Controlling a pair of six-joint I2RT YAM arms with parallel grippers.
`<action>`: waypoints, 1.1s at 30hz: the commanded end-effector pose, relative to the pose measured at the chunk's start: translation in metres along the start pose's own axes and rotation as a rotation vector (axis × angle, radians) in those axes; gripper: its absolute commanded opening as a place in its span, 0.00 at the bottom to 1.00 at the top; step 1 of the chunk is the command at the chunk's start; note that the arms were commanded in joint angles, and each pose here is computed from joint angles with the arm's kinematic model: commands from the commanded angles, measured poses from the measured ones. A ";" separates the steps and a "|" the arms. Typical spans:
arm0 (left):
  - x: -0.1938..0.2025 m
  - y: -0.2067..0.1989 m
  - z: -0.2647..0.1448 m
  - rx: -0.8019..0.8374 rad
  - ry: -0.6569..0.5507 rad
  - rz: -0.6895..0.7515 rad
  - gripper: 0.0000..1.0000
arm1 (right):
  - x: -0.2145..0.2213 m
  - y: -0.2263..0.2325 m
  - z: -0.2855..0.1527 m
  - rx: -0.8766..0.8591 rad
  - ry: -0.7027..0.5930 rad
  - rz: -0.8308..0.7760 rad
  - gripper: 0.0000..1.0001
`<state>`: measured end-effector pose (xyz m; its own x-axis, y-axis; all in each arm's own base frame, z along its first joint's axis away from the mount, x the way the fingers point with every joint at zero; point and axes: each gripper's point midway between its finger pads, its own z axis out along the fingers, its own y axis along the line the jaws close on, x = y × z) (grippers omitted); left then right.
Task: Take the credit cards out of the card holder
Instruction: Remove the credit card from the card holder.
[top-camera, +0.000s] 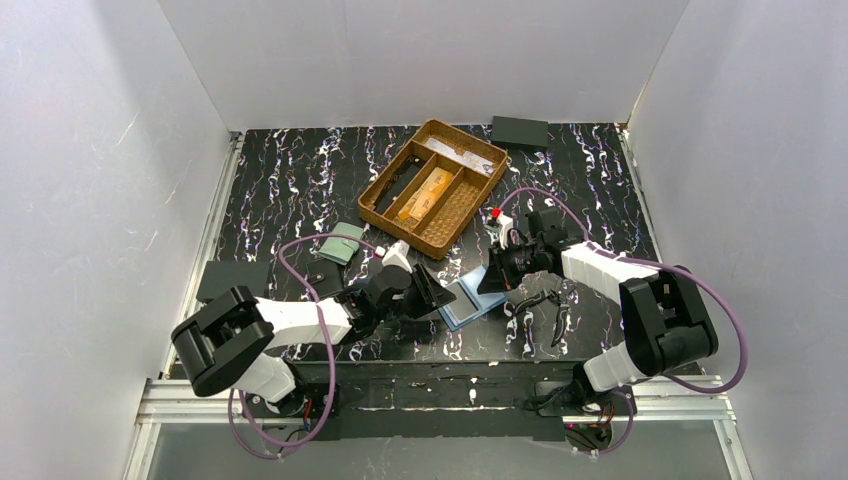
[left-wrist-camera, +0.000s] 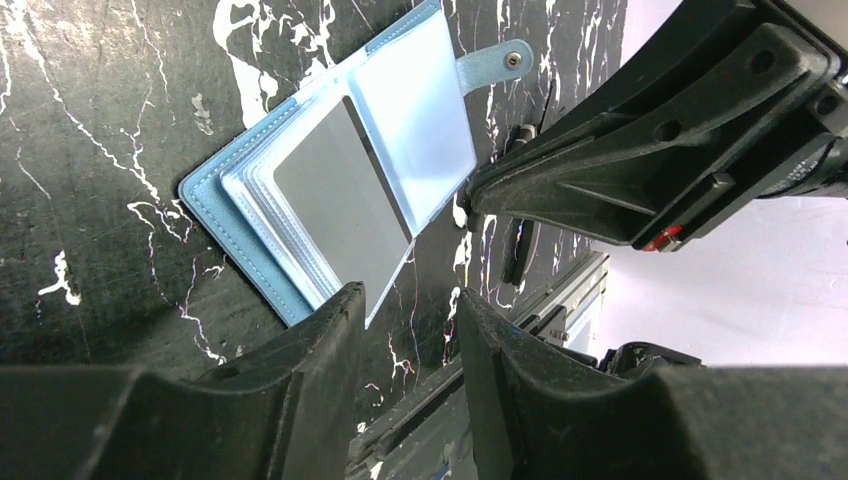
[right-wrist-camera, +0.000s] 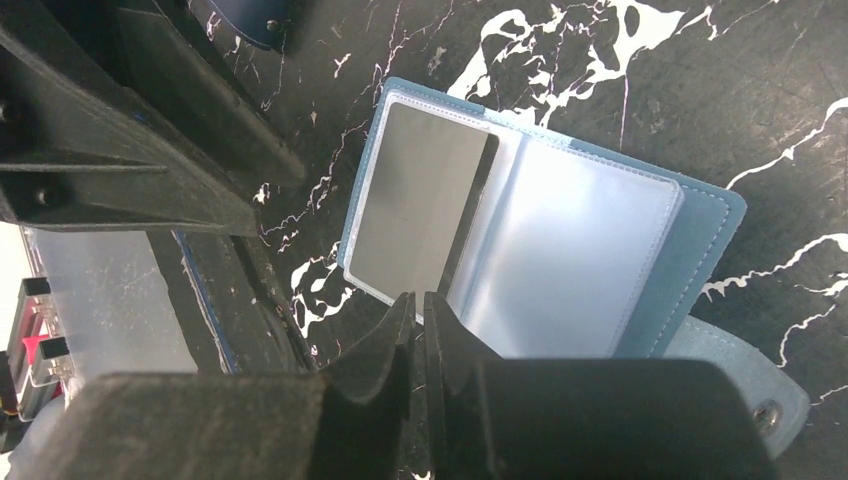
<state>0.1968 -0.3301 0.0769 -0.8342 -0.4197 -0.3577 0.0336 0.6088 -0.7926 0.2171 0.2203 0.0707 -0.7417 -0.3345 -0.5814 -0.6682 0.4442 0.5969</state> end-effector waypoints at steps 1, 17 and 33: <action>-0.006 -0.010 0.010 0.005 -0.026 -0.034 0.37 | -0.005 -0.001 0.002 0.003 -0.009 -0.005 0.15; 0.006 0.001 0.029 -0.051 0.023 -0.108 0.39 | 0.007 -0.011 0.010 0.030 0.050 0.009 0.15; 0.004 0.002 0.020 -0.078 0.018 -0.146 0.39 | 0.011 -0.014 0.013 0.044 0.072 0.004 0.17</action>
<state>0.2035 -0.3452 0.0477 -0.8460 -0.4845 -0.2225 -0.1385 0.6028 -0.7858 0.2126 0.2162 0.0447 -0.7671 -0.3805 -0.5166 -0.6409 0.4926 0.5888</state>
